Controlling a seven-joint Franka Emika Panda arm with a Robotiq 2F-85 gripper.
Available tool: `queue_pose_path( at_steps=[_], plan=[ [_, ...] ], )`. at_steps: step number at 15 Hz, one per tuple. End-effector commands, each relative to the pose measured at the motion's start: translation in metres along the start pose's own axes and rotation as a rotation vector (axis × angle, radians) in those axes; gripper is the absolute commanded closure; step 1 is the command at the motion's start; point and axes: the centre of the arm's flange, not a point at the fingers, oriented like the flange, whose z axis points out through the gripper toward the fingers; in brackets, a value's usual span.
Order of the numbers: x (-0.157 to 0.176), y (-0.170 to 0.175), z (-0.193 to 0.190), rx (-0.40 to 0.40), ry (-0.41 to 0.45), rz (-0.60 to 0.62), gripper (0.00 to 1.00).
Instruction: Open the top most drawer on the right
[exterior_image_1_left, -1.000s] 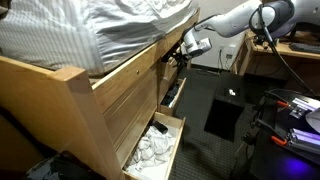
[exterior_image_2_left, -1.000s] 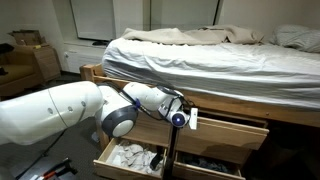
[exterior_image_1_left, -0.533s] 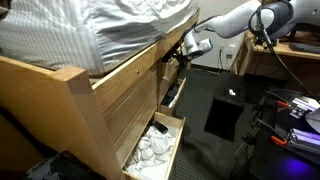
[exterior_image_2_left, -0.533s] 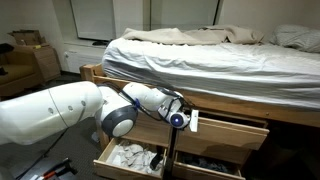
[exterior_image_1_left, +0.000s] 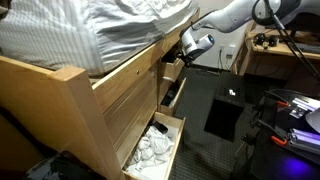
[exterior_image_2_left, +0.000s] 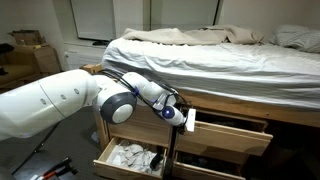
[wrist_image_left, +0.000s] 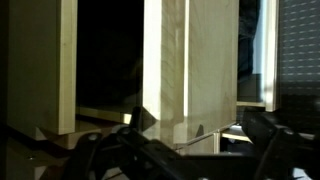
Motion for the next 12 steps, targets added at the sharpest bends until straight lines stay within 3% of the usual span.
queue_pose_path(
  at_steps=[1, 7, 12],
  plan=[
    [-0.018, 0.007, -0.013, 0.178, -0.046, 0.013, 0.00],
    [-0.025, -0.040, -0.048, 0.372, -0.166, 0.102, 0.00],
    [-0.053, -0.085, -0.089, 0.521, -0.306, 0.215, 0.00]
  ],
)
